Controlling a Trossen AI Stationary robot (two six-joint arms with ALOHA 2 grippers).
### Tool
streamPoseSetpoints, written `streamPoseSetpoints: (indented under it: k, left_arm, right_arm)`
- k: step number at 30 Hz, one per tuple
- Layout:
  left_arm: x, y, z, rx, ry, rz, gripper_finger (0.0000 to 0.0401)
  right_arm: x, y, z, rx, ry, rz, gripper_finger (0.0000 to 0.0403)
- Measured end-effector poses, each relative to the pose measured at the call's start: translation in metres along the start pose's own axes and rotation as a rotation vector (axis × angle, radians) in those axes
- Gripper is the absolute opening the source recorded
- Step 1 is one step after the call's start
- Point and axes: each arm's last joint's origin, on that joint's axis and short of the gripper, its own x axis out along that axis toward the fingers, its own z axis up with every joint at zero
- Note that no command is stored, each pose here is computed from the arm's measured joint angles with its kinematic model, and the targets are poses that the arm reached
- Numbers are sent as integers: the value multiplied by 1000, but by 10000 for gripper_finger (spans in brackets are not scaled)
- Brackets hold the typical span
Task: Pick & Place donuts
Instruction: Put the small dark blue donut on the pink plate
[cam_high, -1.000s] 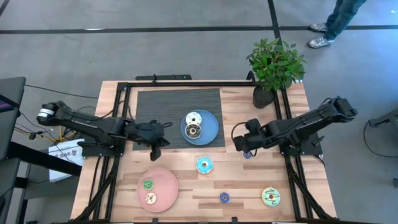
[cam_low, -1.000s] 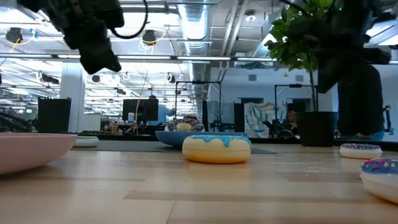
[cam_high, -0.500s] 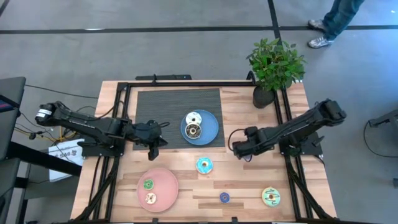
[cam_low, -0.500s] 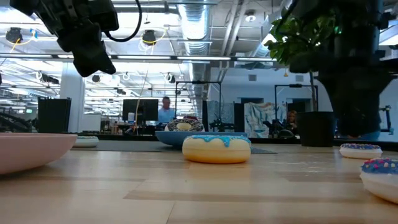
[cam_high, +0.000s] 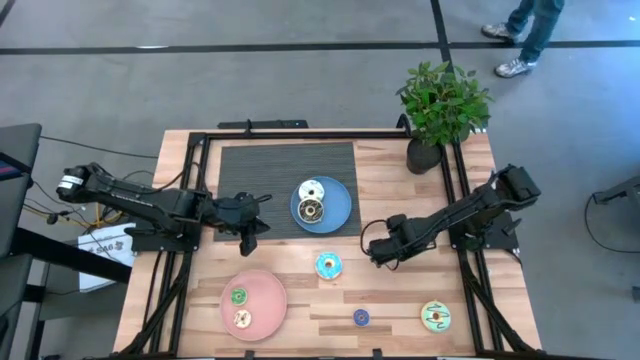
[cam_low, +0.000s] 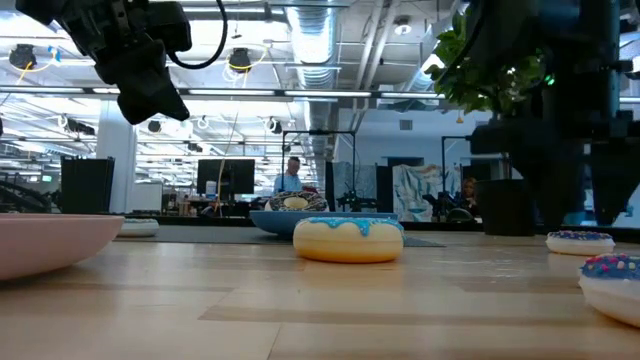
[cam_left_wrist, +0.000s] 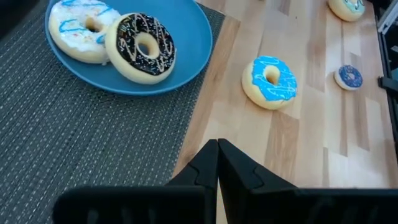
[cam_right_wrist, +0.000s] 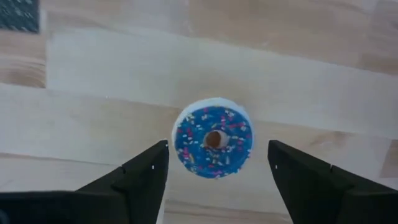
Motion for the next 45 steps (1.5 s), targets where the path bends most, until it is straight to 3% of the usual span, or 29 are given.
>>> streamPoseSetpoints:
  k: [18,29,36,41,45]
  left_arm:
    - [0,0,0,-68,-3,2,0]
    - [0,0,1,-69,-8,-1,0]
    - [0,0,1,-72,-7,-1,0]
    - [0,0,1,-75,-5,-5,0]
    - [0,-1,1,-75,-4,-7,0]
  right_arm:
    - [24,-6,-2,32,19,51,262]
    - [24,-5,-2,32,20,56,199]
    - [18,-11,-4,18,26,52,191]
    - [9,-14,-7,0,16,98,197]
    - [-1,-13,-11,-26,-46,200,195]
